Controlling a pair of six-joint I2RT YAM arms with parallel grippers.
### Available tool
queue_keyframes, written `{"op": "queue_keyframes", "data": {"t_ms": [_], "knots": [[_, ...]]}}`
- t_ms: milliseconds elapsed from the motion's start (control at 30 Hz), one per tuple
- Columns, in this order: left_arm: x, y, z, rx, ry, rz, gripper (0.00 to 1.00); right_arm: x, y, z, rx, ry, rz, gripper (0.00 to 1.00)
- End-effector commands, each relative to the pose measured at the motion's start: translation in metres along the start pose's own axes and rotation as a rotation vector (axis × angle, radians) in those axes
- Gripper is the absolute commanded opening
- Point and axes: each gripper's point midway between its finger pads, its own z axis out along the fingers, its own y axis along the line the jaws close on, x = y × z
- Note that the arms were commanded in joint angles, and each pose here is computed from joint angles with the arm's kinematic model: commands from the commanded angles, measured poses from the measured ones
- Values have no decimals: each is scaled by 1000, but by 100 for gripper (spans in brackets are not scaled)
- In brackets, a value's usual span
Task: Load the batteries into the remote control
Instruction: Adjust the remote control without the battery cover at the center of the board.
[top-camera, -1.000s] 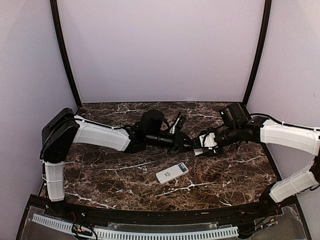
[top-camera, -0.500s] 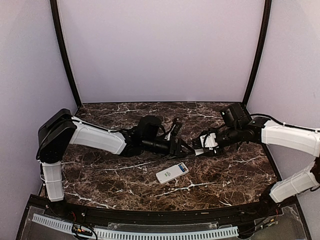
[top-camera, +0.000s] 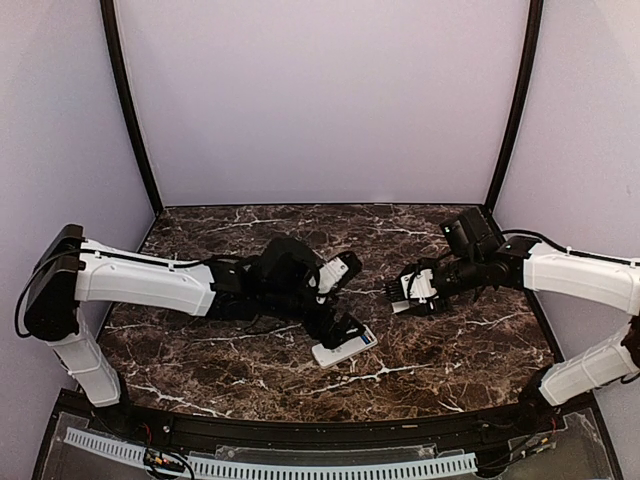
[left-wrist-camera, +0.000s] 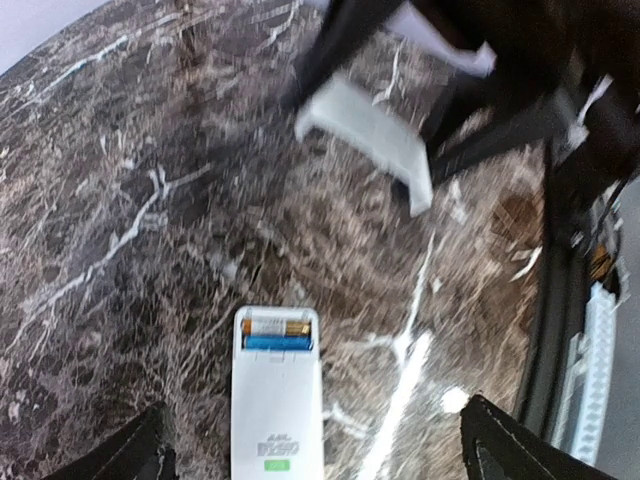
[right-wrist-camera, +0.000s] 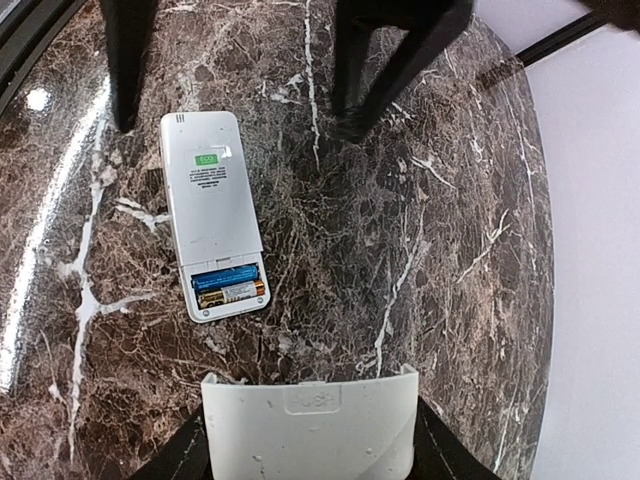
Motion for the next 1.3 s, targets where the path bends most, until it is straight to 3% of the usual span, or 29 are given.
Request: {"op": "queue_keyframes", "data": {"t_ms": [0,333,667,800,1067,1267], "knots": [[84,42,5,-241,312,239,99,2,5,3,-15,15,-15,39],[137,49,23,-215,409,237,99,1,10,1,-28,9,-18,39],[148,35,35,-32,393,212,90,2,17,2,-55,6,-23,39],[154,38,36,-21,421,246,83,2,17,2,-59,5,-25,39],[172,29,29,59,474,296,57,-2,29,8,-77,-21,-7,39],[178,28,17,73,477,353,53,-9,53,28,-168,-41,81,39]]}}
